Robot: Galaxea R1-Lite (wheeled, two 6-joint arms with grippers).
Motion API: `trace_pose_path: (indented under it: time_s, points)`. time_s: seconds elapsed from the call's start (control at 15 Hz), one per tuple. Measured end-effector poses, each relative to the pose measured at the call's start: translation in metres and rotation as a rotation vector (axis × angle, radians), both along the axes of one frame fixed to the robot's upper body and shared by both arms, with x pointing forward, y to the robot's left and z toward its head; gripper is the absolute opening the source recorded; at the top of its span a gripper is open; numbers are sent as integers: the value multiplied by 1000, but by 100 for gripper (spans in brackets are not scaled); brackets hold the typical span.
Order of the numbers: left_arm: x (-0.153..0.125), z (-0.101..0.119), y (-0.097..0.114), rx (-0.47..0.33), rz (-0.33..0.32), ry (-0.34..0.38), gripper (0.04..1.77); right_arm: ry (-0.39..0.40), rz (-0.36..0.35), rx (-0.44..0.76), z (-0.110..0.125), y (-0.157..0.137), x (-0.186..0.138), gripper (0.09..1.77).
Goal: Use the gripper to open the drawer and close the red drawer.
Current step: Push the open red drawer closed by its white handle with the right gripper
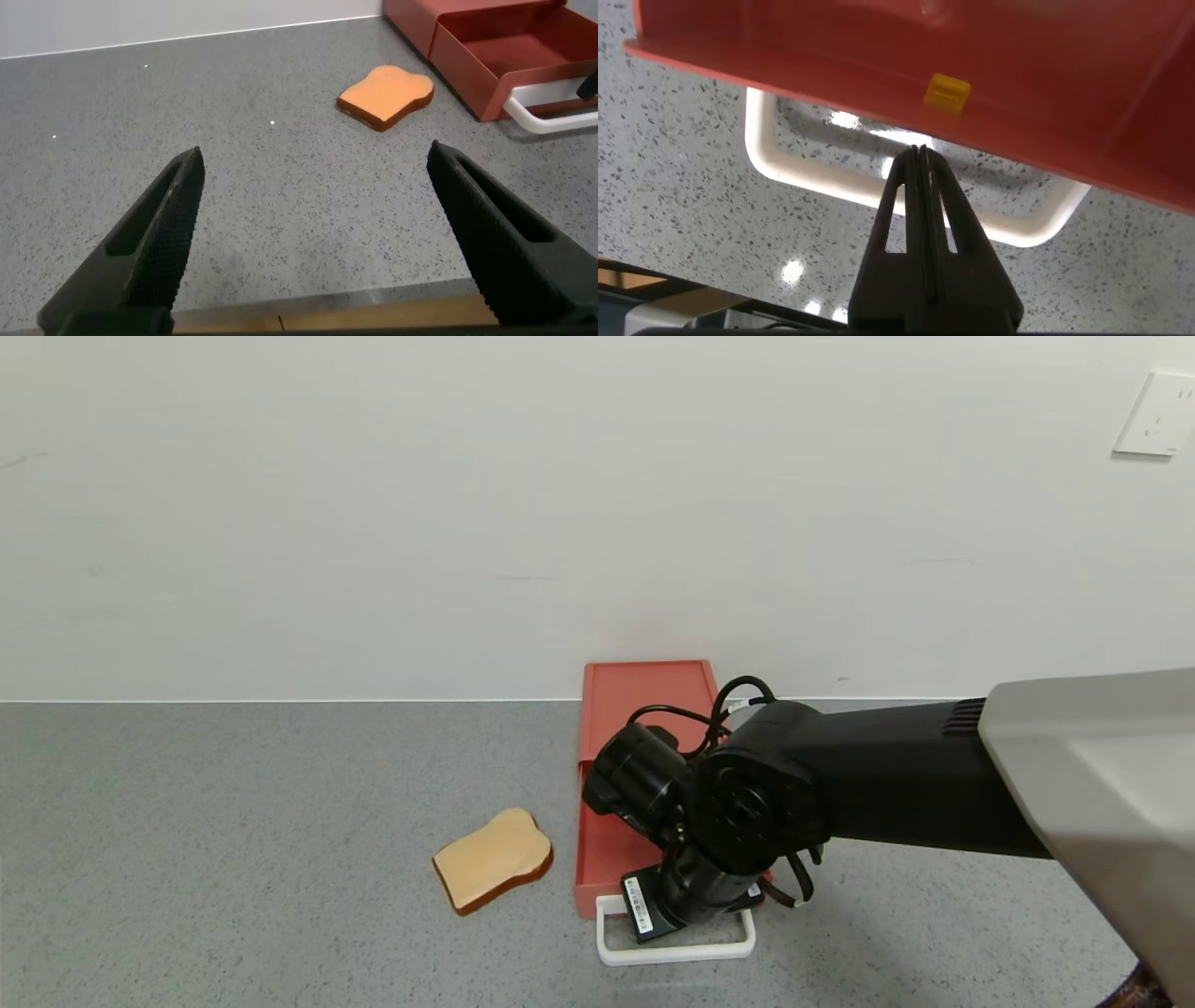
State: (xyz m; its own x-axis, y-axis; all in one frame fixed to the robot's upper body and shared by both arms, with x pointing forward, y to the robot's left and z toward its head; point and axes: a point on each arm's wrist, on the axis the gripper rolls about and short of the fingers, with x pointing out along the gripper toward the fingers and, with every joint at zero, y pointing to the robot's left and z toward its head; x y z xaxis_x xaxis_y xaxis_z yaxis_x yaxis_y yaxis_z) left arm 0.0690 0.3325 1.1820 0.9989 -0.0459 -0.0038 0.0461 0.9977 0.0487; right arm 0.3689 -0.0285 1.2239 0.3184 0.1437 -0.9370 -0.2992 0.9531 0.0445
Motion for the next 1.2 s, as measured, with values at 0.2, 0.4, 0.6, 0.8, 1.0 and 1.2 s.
trace_pose_path:
  time_s: [0.2,0.4,0.6,0.8,1.0,1.2]
  points:
    - [0,0,0,0,0,0,172,-17,-7,15,0,0,5,11]
    - [0,0,0,1,1,0,172,-58,-28,-11,0,-1,7,11]
    - [0,0,0,1,2,0,172,-90,-32,22,2,0,11,11]
    - [0,0,0,1,2,0,172,-109,-34,41,3,0,15,11]
    - [0,0,0,1,2,0,172,-128,-37,53,2,0,20,12]
    - [0,0,0,1,2,0,172,-153,-32,65,2,-2,27,11]
